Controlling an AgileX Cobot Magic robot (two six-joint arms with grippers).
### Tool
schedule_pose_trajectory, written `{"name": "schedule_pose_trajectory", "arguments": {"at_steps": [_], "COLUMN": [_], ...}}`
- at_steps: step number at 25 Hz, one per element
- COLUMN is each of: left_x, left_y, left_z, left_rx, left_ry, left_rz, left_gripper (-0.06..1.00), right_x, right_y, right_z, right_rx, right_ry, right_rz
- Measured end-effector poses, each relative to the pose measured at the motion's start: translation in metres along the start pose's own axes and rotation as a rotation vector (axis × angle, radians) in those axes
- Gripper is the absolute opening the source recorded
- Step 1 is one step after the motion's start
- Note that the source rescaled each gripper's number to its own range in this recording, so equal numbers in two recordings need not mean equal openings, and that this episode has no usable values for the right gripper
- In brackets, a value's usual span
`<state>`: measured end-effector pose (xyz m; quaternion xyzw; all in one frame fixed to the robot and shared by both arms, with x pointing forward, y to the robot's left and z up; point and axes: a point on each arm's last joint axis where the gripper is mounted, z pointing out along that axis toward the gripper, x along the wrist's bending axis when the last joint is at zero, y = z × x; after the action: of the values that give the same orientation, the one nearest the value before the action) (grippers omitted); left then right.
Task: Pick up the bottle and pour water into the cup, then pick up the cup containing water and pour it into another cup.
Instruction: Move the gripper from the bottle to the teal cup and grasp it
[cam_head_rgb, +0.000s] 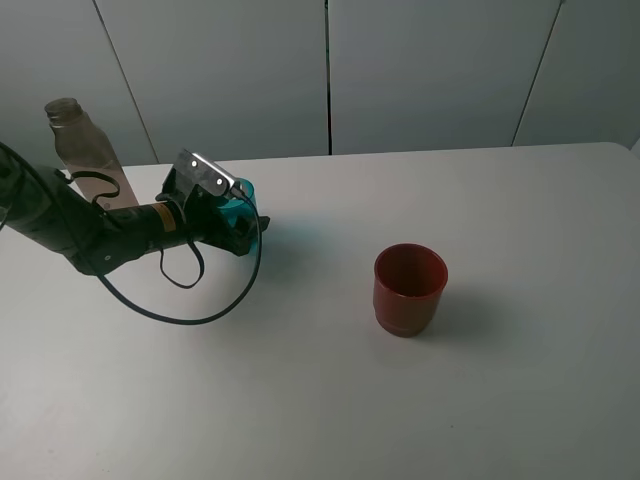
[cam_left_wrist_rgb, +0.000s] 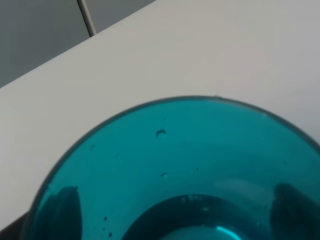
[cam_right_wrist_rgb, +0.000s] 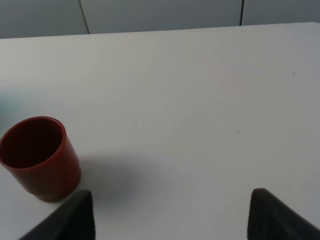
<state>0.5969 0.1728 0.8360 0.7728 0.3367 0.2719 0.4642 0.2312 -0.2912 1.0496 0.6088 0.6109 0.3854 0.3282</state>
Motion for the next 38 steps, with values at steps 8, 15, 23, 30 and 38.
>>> {"name": "schedule_pose_trajectory", "arguments": {"at_steps": [8, 15, 23, 30, 38], "left_x": [0.000, 0.000, 0.003, 0.001, 0.000], "left_y": [0.000, 0.004, 0.008, -0.005, -0.012], "left_z": [0.000, 0.000, 0.000, 0.005, 0.008], "left_rx": [0.000, -0.059, -0.110, -0.108, -0.169], "left_ry": [0.000, 0.006, 0.037, 0.044, 0.051], "left_rz": [0.000, 0.058, 0.069, 0.052, 0.046], "left_gripper": [1.00, 1.00, 1.00, 1.00, 1.00], "right_x": [0.000, 0.000, 0.000, 0.000, 0.000], "right_y": [0.000, 0.000, 0.000, 0.000, 0.000], "right_z": [0.000, 0.000, 0.000, 0.000, 0.000], "right_rx": [0.000, 0.000, 0.000, 0.000, 0.000], "right_ry": [0.000, 0.000, 0.000, 0.000, 0.000], "right_rz": [0.000, 0.000, 0.000, 0.000, 0.000]}}
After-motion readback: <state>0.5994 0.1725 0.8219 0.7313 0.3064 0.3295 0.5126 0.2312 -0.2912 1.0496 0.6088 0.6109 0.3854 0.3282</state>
